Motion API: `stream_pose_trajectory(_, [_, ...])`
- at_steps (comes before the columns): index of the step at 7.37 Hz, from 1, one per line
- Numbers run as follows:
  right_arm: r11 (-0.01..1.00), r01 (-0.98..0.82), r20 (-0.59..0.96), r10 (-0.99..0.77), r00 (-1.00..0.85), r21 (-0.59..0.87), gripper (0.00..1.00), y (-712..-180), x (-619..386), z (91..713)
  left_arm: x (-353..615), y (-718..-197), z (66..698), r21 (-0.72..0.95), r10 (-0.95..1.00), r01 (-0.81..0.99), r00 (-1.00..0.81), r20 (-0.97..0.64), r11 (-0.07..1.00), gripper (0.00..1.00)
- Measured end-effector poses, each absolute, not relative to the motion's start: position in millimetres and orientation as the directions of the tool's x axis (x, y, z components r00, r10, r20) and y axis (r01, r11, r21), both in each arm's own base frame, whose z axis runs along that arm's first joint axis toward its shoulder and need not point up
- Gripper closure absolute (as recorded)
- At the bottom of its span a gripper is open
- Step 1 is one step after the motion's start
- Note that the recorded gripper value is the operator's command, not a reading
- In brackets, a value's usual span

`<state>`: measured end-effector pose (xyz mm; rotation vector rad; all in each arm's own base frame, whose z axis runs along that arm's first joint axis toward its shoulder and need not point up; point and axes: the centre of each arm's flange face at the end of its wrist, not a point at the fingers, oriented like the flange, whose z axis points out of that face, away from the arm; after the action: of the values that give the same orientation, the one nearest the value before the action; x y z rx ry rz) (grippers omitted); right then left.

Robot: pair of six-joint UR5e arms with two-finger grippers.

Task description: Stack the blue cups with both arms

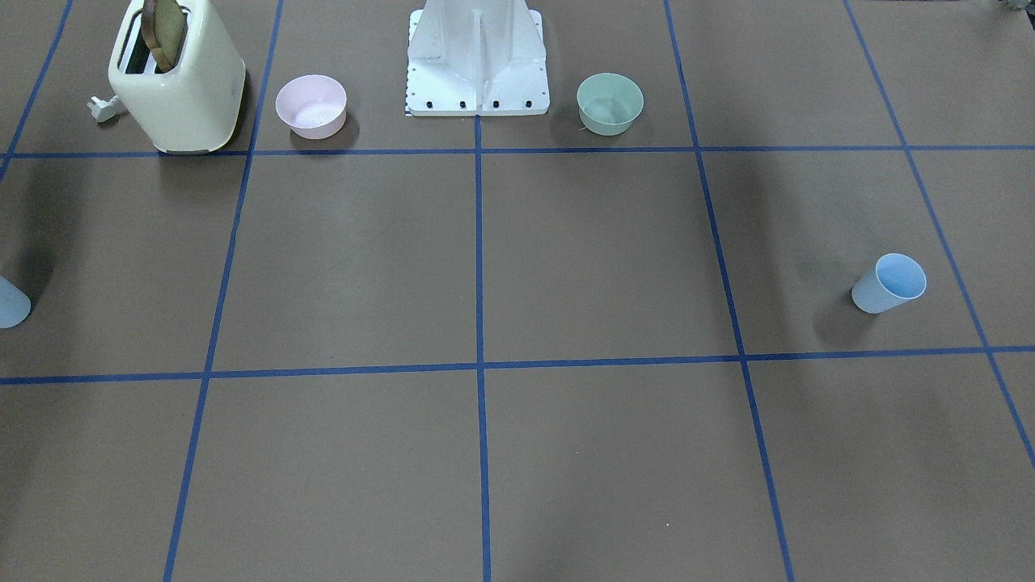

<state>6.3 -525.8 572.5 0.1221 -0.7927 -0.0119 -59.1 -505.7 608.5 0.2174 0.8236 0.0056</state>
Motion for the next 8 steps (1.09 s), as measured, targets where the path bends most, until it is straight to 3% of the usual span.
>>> stream_pose_trajectory(4, [0.993,-0.015,0.713,-0.074,0.697,0.117,0.00,-489.6,0.7,631.8,0.2,-521.7,595.7,0.170,0.096,0.045,0.671,-0.735,0.985,0.02])
stream_pose_trajectory(8, [0.992,-0.012,0.717,-0.081,0.692,0.123,0.00,-476.6,1.0,631.5,68.3,-526.7,590.4,0.188,0.158,-0.032,0.688,-0.708,0.982,0.03])
